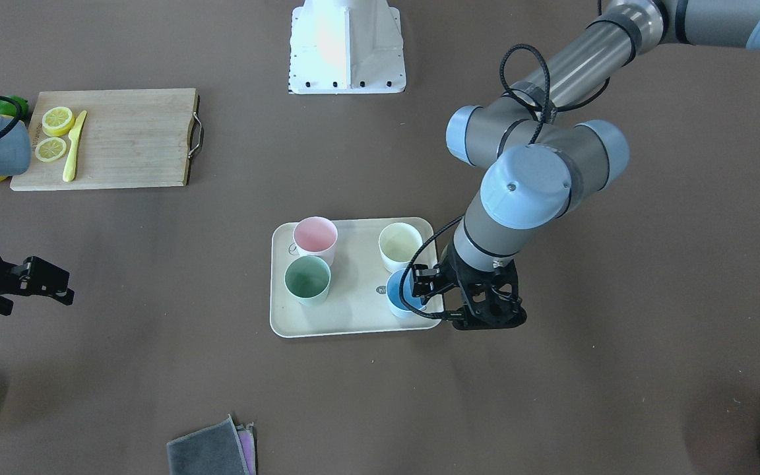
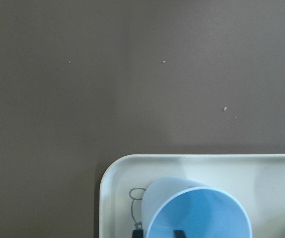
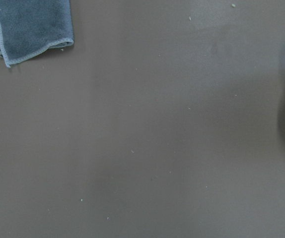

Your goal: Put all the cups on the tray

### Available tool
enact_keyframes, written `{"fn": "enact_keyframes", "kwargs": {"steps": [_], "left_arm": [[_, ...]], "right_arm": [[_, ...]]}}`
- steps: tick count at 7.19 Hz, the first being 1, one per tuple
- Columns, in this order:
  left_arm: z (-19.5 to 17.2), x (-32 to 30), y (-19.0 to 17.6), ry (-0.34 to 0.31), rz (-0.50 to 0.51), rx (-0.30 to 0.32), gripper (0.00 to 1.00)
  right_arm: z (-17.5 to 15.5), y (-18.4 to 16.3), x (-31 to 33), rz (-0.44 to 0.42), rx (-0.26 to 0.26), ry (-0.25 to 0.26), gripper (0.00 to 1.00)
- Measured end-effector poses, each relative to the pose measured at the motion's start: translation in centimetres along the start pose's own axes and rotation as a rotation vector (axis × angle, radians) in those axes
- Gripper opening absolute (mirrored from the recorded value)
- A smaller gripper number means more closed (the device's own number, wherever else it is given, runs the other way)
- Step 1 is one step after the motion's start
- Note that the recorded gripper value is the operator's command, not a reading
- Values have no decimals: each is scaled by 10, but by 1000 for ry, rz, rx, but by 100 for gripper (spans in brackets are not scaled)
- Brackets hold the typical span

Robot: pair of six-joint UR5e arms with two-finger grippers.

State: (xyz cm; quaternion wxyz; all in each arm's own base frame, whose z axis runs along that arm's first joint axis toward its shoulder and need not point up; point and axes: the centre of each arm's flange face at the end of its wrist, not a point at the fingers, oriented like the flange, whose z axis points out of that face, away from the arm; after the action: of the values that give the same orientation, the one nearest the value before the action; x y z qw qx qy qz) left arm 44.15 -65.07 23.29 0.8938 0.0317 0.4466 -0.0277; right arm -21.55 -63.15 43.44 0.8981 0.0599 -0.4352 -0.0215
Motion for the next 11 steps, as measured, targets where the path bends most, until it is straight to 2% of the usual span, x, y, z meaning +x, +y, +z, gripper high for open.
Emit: {"fn": "enact_keyframes", "kwargs": {"steps": [1, 3, 5, 7, 9, 11], "left_arm": [[-11, -45, -4, -3, 31, 3, 98], [-29, -169, -3, -55, 143, 25, 98], [-67, -319, 1, -125, 246, 40, 98], [-106, -442, 22, -145, 306, 33, 98], [-127, -499, 75, -153, 301, 36, 98], [-126, -520, 111, -171, 288, 22, 98]], "right_arm": [[-2, 1, 11, -7, 2, 6, 100], [-5, 8, 54, -72, -3, 32, 100], [-13, 11, 119, -131, -14, 69, 100], [-18, 23, 175, -157, -31, 95, 100], [-27, 43, 219, -171, -36, 105, 100], [-30, 54, 234, -174, -37, 105, 100]]}}
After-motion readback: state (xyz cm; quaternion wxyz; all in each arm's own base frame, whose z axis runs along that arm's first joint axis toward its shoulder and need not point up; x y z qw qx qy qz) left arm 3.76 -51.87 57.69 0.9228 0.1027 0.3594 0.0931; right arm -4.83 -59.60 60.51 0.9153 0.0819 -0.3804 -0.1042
